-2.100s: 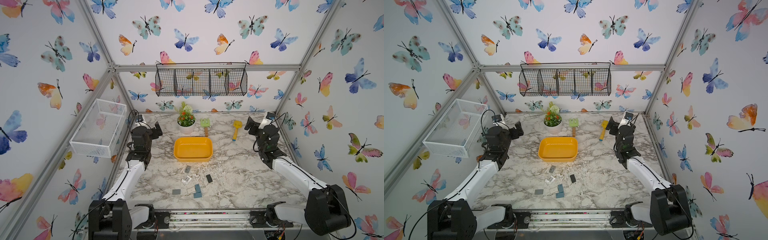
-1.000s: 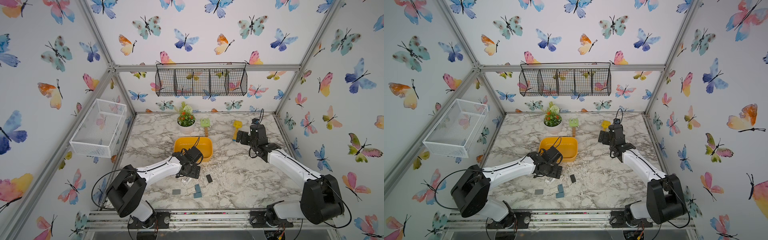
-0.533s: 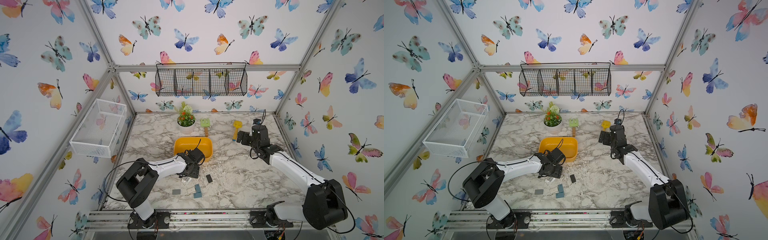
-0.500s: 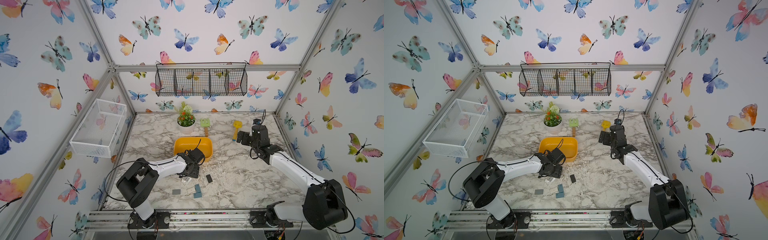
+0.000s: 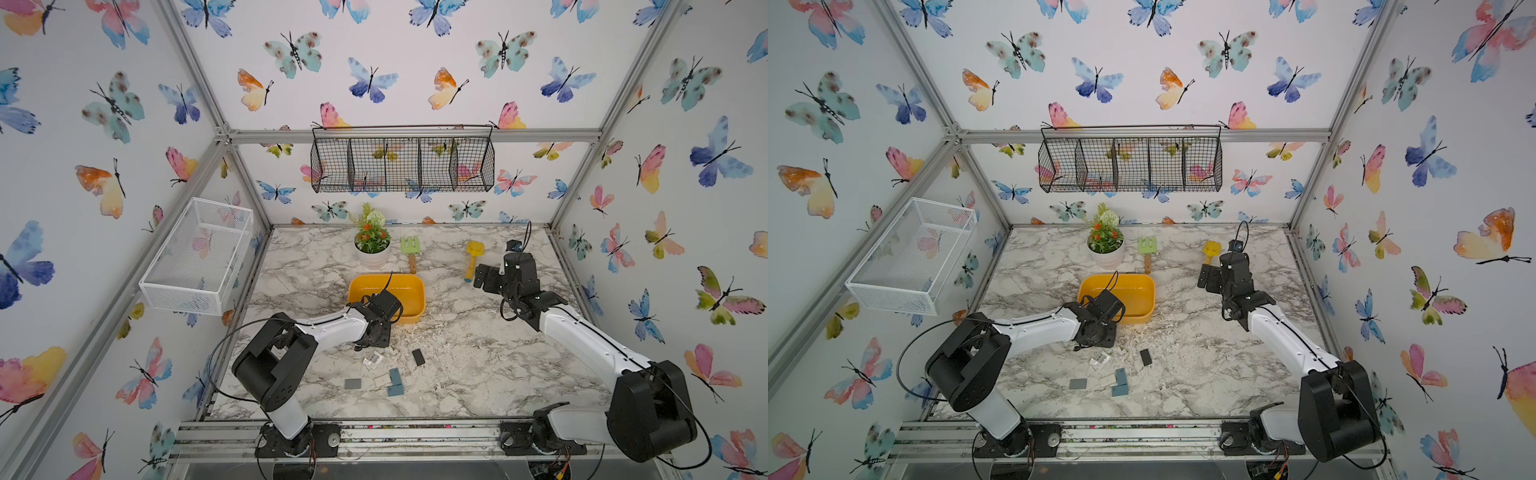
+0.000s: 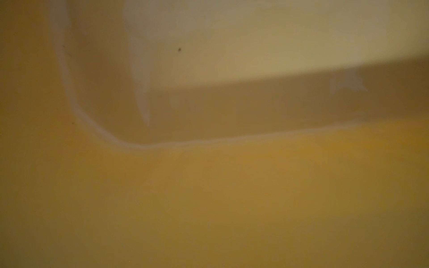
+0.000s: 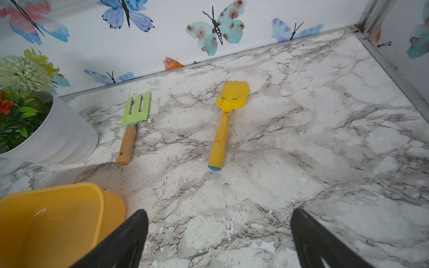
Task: Put the eraser in the storage box
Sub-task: Pick up the eraser from the center of the board.
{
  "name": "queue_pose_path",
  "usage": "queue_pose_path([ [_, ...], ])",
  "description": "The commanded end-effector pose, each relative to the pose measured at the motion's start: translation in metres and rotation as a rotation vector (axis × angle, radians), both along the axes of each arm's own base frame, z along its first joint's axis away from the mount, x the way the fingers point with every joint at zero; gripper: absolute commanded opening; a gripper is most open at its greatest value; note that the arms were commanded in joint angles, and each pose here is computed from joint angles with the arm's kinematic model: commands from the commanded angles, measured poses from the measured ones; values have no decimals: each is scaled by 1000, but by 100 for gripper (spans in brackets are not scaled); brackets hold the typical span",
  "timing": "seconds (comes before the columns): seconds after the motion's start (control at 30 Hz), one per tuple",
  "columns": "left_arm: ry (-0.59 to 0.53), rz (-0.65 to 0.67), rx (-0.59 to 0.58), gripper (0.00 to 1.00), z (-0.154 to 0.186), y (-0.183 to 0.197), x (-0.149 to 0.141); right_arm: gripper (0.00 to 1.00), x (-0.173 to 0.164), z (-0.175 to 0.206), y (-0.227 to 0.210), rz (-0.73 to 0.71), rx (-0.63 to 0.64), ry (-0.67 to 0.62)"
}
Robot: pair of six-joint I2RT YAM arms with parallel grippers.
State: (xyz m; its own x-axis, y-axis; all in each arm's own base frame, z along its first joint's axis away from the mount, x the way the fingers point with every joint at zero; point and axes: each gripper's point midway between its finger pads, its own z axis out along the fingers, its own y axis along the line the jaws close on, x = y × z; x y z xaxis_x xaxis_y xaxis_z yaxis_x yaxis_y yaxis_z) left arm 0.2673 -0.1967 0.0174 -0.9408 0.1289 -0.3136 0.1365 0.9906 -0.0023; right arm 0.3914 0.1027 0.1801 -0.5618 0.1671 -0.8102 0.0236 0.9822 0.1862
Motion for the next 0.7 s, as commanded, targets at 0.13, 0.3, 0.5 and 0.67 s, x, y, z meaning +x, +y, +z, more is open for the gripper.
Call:
queue_pose_path([
  [0.13, 45, -11, 17, 18, -12, 7, -13, 98, -3, 3, 0, 12, 1, -8],
  [0.3, 12, 14, 19, 17, 4, 16, -11, 98, -4, 0, 0, 12, -3, -2],
  [0.5, -46, 27, -4, 16, 43, 20, -8, 98, -4, -3, 0, 15, -3, 4],
  [0.67, -157, 22, -79, 18, 108, 16, 0, 98, -5, -6, 1, 19, -2, 8],
])
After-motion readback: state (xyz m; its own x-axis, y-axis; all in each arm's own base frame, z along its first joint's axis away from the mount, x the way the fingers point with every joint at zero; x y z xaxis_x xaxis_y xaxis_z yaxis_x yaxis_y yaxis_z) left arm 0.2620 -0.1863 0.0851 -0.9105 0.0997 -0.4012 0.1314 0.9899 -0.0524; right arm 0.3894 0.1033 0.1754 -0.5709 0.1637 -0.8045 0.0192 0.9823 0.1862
